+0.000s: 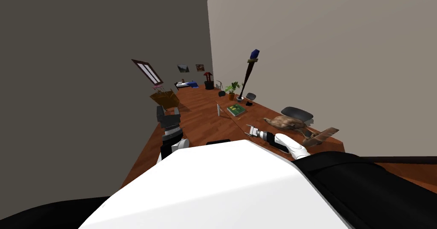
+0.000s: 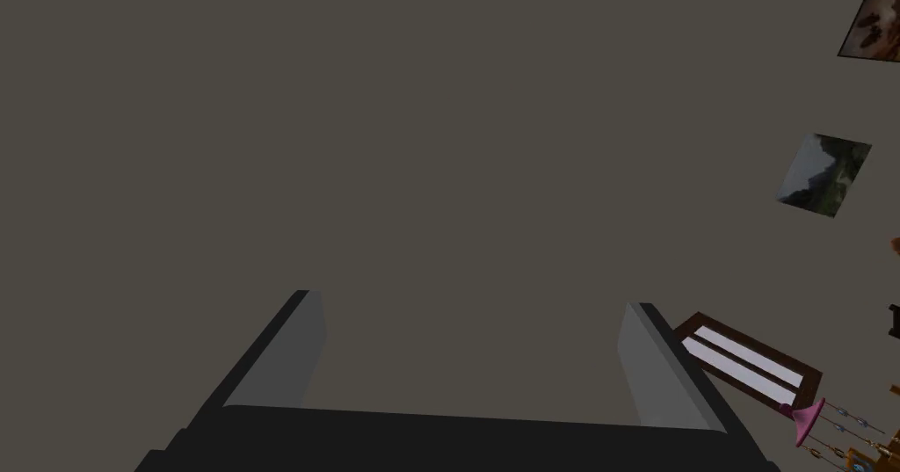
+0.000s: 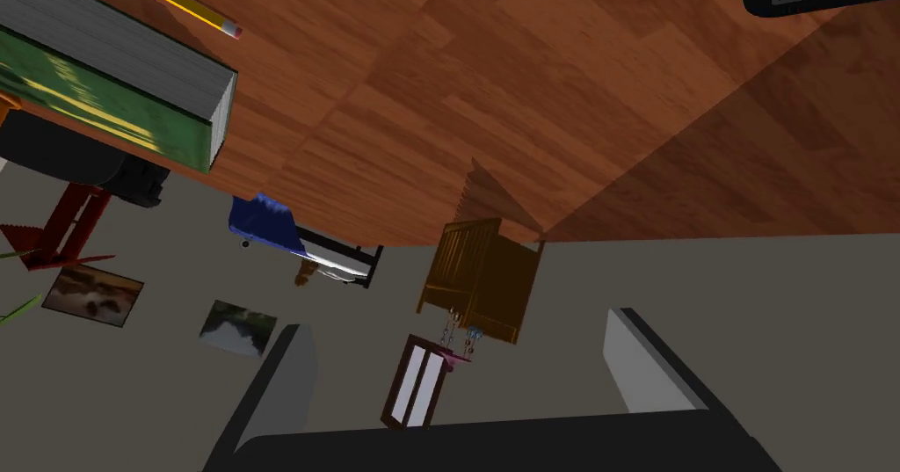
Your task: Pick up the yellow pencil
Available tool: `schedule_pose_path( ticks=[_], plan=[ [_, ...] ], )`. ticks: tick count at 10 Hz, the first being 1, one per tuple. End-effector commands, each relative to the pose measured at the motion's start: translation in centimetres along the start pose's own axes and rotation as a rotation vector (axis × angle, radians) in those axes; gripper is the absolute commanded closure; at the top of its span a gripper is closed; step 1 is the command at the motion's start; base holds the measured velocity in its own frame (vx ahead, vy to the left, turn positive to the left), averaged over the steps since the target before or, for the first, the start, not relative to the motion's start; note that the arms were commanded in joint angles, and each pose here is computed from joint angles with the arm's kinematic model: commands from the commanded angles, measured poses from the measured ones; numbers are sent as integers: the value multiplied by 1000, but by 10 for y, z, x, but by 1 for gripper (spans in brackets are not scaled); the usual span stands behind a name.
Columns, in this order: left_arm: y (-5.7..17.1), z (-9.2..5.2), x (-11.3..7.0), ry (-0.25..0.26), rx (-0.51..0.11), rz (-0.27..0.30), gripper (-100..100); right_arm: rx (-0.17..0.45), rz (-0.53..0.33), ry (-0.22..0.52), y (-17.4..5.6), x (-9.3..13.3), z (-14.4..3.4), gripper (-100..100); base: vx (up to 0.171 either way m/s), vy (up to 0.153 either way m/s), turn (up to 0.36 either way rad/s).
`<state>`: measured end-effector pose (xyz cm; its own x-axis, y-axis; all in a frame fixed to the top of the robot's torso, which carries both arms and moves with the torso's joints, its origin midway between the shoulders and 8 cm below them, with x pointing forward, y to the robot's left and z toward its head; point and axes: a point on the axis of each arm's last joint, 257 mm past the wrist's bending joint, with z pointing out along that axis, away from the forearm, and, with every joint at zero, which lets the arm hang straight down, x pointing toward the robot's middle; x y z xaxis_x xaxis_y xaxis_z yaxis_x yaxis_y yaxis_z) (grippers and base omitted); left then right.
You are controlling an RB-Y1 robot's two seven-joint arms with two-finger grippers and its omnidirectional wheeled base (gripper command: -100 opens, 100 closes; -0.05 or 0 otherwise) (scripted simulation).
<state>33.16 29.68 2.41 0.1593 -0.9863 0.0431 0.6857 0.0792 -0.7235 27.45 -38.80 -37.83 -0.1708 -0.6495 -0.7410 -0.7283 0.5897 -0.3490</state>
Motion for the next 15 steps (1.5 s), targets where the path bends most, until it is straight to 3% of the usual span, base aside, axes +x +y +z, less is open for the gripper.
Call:
schedule_pose_path(
  ticks=[1,4,6,7,9,10,11,12,15],
  plan=[
    [0,0,0,0,0,0,0,-56,-75,90,11,34,-14,-100,133,14,387],
    [0,0,0,0,0,0,0,-109,-143,173,21,67,-28,-100,102,-2,195],
    [0,0,0,0,0,0,0,-199,-238,273,35,106,-51,-100,117,-2,273],
    [0,0,0,0,0,0,0,-204,-237,293,37,116,-56,-100,128,-10,172],
    [0,0,0,0,0,0,0,-296,-310,392,52,157,-88,-100,152,10,279],
    [0,0,0,0,0,0,0,-302,-315,397,52,158,-88,-100,122,-12,114],
    [0,0,0,0,0,0,0,-350,-348,442,60,177,-105,-100,108,-12,199],
    [0,0,0,0,0,0,0,-350,-348,442,60,177,-105,-100,90,-21,100],
    [0,0,0,0,0,0,0,-489,-424,547,84,221,-152,-100,132,-35,240]
  ],
)
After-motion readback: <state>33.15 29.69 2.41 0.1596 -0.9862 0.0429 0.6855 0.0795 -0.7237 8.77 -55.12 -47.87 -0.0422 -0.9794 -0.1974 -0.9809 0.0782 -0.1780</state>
